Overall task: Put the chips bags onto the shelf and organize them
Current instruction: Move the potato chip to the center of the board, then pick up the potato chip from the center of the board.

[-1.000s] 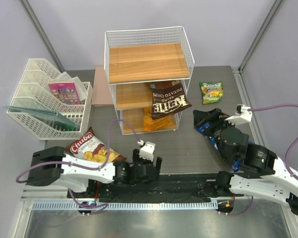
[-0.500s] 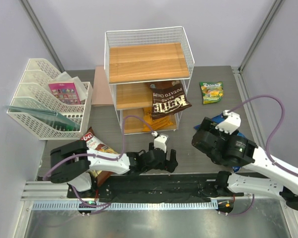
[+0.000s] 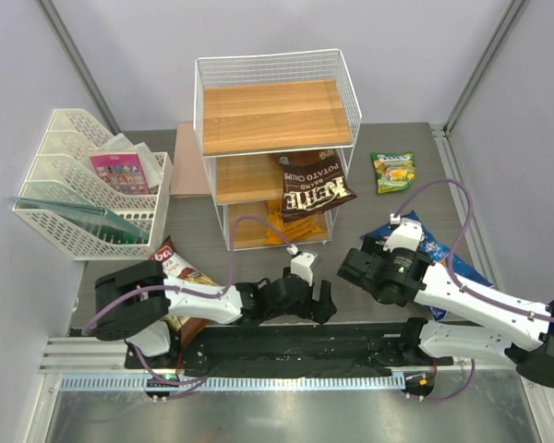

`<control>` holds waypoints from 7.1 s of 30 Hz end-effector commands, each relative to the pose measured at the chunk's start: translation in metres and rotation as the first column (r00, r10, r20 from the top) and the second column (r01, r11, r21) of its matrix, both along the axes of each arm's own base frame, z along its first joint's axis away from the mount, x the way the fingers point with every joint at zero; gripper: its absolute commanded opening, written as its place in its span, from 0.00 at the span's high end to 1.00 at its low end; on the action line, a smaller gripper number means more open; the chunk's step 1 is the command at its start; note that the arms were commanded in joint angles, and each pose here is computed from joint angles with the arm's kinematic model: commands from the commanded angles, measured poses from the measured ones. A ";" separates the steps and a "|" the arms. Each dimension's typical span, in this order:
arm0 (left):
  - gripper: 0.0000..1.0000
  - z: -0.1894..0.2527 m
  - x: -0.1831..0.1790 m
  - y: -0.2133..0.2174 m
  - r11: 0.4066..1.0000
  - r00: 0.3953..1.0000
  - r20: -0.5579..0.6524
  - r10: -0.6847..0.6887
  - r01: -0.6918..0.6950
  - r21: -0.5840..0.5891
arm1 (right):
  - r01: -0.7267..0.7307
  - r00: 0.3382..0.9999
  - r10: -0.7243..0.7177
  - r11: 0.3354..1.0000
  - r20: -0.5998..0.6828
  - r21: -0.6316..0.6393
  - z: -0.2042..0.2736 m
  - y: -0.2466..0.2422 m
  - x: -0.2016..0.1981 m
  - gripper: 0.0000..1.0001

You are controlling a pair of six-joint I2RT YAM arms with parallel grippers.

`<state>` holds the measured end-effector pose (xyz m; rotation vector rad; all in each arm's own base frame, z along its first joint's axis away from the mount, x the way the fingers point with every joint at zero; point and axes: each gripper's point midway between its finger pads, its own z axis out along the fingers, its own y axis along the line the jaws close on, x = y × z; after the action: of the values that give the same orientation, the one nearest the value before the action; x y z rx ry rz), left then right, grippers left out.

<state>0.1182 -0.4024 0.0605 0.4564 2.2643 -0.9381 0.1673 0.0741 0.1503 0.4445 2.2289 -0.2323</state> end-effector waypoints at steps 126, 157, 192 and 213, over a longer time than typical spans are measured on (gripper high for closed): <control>0.04 -0.006 0.030 0.083 0.966 0.966 -0.044 0.254 -0.256 -0.035 | -0.277 0.797 0.220 0.961 -0.563 -0.015 -0.087 0.051 0.038 0.99; 0.03 0.017 0.030 0.013 0.931 0.962 -0.228 0.148 -0.214 -0.297 | -0.399 0.798 0.504 0.853 -0.331 0.337 -0.027 0.123 -0.030 0.70; 0.97 -0.025 0.037 -0.042 0.858 0.938 -0.258 0.233 -0.323 -0.399 | -0.311 0.896 0.396 0.883 -0.202 0.351 0.000 0.046 -0.058 0.65; 1.00 -0.024 0.061 0.071 0.734 0.780 -0.215 0.588 -0.626 -0.263 | -0.359 0.806 0.524 0.802 -0.276 0.477 -0.047 0.079 -0.087 0.48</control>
<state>0.1701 -0.3402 0.0363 -0.4616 2.1093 -1.0225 0.0816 0.1404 0.1041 0.0340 2.7272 0.3467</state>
